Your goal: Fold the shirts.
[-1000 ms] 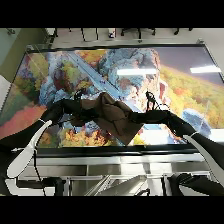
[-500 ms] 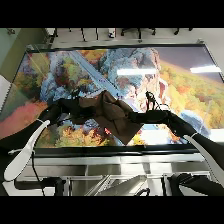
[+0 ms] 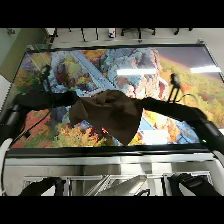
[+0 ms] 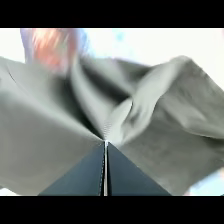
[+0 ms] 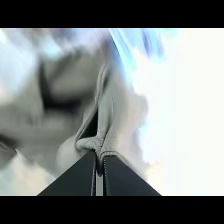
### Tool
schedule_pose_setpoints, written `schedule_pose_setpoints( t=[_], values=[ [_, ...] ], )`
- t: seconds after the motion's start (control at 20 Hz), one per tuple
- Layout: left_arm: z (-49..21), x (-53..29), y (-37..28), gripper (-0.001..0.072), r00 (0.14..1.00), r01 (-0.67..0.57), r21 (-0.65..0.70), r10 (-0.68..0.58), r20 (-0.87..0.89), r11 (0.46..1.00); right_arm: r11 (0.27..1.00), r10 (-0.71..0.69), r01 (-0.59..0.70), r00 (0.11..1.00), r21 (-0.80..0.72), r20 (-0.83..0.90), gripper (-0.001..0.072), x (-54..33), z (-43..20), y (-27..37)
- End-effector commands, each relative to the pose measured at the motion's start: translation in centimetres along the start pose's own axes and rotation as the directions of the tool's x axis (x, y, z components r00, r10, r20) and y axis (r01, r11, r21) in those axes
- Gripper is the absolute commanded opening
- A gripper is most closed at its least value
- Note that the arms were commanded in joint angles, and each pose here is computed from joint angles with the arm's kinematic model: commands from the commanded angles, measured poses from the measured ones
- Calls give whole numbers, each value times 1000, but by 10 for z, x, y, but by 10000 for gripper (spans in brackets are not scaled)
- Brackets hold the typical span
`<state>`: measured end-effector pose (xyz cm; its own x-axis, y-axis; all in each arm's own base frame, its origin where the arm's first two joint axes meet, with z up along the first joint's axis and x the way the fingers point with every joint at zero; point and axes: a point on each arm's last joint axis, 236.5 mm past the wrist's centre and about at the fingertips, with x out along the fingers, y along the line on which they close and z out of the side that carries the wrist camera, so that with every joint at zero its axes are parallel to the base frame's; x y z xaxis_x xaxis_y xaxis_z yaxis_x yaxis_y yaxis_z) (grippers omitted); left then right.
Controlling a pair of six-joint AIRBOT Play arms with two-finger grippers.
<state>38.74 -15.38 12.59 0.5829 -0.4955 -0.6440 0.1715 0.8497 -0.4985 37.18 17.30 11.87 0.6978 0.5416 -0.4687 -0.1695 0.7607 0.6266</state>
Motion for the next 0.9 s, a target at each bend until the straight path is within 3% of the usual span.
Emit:
schedule_pose_setpoints(
  t=[0.0, 0.15, 0.3, 0.4, 0.5, 0.6, 0.85],
  values=[
    [44, -102, -42, 15, 967, 40, 89, -61, 248, 995, 984, 123, -75, 940, -159, 317, 18, -111, 85, 65],
    [80, -228, -103, 15, 844, 47, 227, -160, 513, 973, 924, 268, -46, 785, -379, 559, 17, -238, 136, 143],
    [86, -357, -162, 15, 653, -7, 353, -263, 710, 936, 833, 399, 55, 628, -550, 668, 17, -342, 149, 212],
    [86, -415, -178, 15, 552, -98, 374, -263, 792, 922, 796, 418, 135, 583, -590, 697, 17, -377, 153, 232],
    [97, -438, -177, 15, 510, -192, 351, -212, 834, 917, 788, 405, 171, 579, -591, 707, 17, -379, 160, 231],
    [117, -423, -166, 16, 551, -215, 328, -163, 819, 920, 796, 358, 152, 662, -586, 658, 17, -343, 164, 217],
    [180, -245, -117, 16, 838, -97, 365, -122, 532, 926, 887, 163, 6, 932, -463, 324, 17, -166, 153, 128]
  ],
)
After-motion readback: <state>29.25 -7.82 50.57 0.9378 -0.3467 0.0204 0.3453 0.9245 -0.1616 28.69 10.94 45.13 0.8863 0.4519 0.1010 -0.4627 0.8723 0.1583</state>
